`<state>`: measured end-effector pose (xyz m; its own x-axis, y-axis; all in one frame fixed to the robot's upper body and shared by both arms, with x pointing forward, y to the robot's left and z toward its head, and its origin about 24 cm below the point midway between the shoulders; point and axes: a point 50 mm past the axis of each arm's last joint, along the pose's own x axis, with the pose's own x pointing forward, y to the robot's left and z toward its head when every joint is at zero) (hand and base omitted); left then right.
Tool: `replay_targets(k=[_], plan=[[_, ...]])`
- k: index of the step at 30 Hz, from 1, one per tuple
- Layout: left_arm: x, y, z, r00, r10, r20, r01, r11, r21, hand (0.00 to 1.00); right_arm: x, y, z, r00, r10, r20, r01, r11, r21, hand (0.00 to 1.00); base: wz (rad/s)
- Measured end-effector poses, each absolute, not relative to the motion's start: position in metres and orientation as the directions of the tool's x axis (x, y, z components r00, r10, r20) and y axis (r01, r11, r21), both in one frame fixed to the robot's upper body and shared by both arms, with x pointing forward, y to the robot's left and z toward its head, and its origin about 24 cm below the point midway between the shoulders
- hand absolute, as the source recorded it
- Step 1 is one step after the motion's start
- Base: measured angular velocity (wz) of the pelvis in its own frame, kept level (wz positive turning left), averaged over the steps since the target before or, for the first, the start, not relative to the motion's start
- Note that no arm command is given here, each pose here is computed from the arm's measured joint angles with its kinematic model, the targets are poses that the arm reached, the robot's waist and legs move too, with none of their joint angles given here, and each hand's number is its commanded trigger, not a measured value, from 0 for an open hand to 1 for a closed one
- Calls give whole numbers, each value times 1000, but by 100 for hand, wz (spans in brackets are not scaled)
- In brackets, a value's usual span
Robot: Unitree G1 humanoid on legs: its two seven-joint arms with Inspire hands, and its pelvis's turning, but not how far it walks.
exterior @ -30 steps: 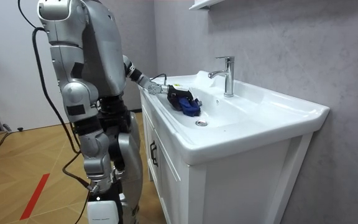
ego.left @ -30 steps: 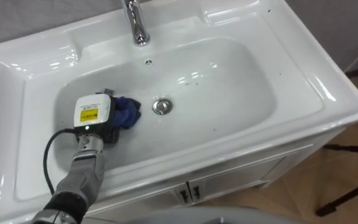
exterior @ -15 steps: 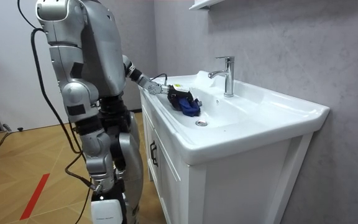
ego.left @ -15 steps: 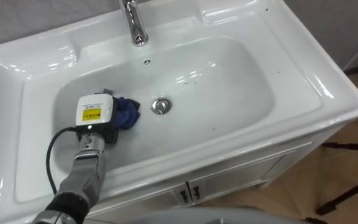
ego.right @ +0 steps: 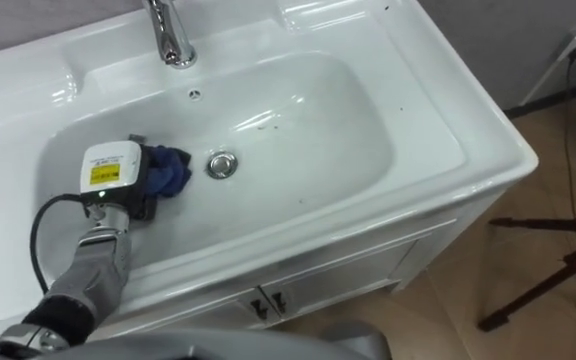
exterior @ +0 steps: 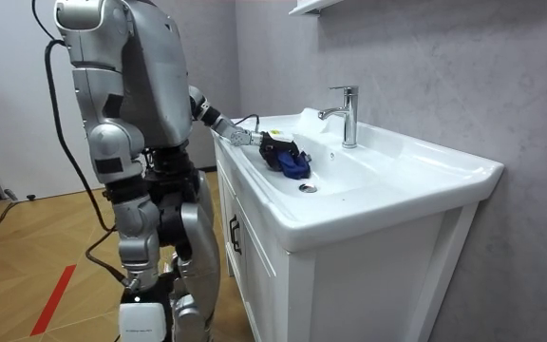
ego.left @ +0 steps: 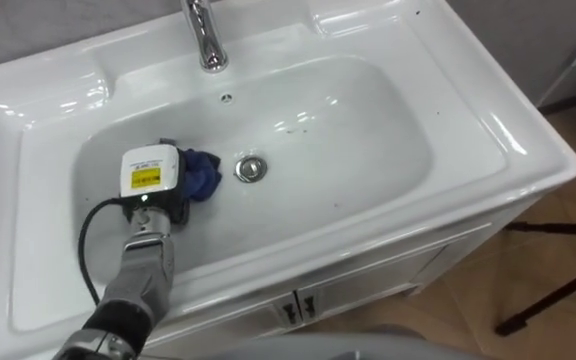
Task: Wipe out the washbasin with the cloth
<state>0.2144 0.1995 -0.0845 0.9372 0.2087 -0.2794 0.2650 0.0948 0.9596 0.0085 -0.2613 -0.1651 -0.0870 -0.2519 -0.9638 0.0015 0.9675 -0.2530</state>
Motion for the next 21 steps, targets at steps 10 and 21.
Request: replay_targets(k=[10, 21], plan=[[255, 200, -76, 869, 272, -413, 351, 248, 903, 100, 4, -260, -165, -98, -240, -966, -18, 971, -240, 0, -8], [285, 182, -63, 836, 228, -499, 436, 275, 857, 100, 14, -269, -162, -61, -233, -971, -2, 972, -233, 0, -12]])
